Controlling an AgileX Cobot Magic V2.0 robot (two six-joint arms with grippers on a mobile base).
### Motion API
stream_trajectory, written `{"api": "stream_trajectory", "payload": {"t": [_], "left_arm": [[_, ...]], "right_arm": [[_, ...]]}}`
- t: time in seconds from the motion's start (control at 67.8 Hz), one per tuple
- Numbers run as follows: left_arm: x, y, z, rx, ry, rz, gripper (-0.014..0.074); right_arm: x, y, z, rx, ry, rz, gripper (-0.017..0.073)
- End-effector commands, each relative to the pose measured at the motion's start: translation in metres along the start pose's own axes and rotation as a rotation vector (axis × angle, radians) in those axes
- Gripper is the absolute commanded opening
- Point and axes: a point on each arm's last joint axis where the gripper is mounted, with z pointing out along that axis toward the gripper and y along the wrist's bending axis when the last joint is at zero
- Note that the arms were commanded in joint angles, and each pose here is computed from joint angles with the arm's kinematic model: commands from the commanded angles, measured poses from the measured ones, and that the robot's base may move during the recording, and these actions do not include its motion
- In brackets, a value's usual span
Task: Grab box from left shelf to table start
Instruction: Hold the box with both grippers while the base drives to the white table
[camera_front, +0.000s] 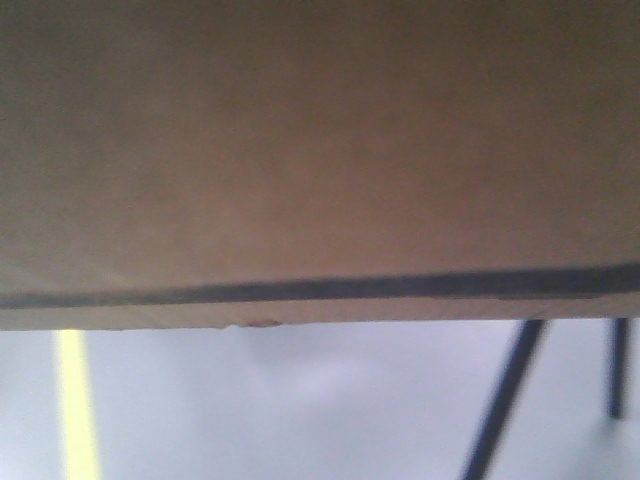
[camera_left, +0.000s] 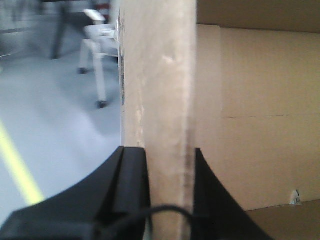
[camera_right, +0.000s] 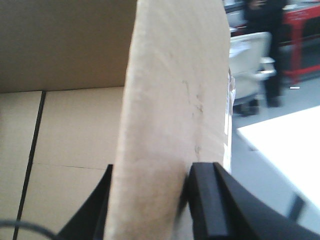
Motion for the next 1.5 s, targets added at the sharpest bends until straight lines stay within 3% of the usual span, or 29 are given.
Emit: {"api": "stream_trajectory", "payload": {"t": [0.0,1.49], "left_arm": [[-0.0245,-0.0108,-0.0089,0.151,-0.199,-0.082,-0.0100],[-0.0241,-0.0107,-0.0083,0.150,-0.197,-0.082,-0.0100]], "right_arm": [[-0.0221,0.0016,0.0000,0.001,-0.168,0.015,0.0059],[-0.0221,0.0016,0.0000,0.001,-0.168,0.015,0.0059]]}}
